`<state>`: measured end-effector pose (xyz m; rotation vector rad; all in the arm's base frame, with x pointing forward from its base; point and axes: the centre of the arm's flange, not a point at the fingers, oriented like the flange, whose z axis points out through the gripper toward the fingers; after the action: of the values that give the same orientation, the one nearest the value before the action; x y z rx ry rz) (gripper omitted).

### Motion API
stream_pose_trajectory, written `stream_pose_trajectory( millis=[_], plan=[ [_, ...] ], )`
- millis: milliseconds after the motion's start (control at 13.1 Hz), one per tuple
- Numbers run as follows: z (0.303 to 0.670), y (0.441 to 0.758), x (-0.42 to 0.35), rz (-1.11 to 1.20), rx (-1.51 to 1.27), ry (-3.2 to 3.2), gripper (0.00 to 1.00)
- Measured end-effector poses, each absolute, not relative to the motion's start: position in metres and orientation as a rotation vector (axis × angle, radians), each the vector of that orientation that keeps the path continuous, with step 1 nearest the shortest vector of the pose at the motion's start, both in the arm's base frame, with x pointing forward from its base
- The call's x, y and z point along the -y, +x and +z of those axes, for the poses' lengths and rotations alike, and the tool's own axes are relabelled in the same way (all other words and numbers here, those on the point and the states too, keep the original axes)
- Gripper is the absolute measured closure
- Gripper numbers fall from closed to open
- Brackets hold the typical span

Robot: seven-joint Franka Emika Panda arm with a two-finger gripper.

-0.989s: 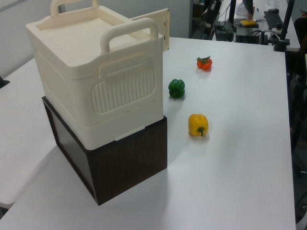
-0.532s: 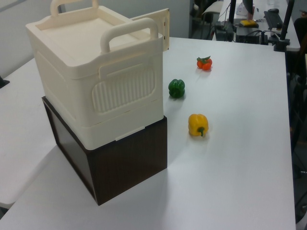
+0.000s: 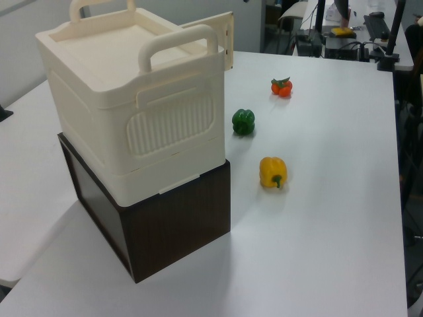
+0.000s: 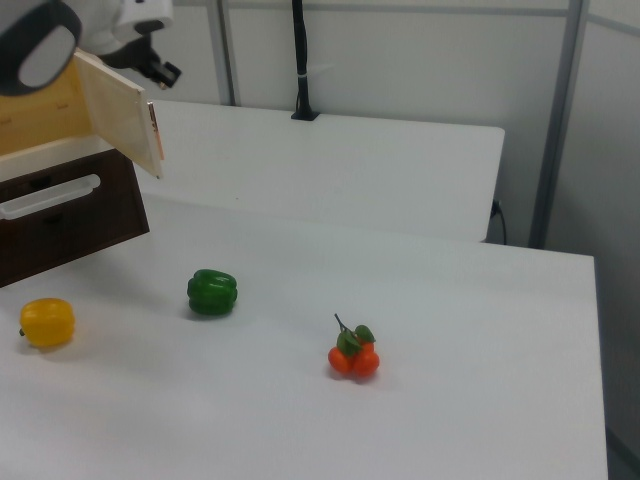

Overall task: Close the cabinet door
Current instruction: 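Lower the gripper beside the open door's outer face near the orange handle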

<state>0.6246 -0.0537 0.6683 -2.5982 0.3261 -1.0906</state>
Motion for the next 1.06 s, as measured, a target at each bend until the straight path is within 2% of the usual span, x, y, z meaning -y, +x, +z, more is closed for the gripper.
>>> stream_pose_trajectory(
  millis=[456, 761, 1065],
  plan=[
    [0.615, 0.667, 0.065, -1.284, -0.448, -2.524, 0.99],
    [0.580, 0.684, 0.046, -1.254, -0.431, -2.545, 0.99],
    [0.568, 0.688, 0.027, -1.220, -0.396, -2.553, 0.99]
  ],
)
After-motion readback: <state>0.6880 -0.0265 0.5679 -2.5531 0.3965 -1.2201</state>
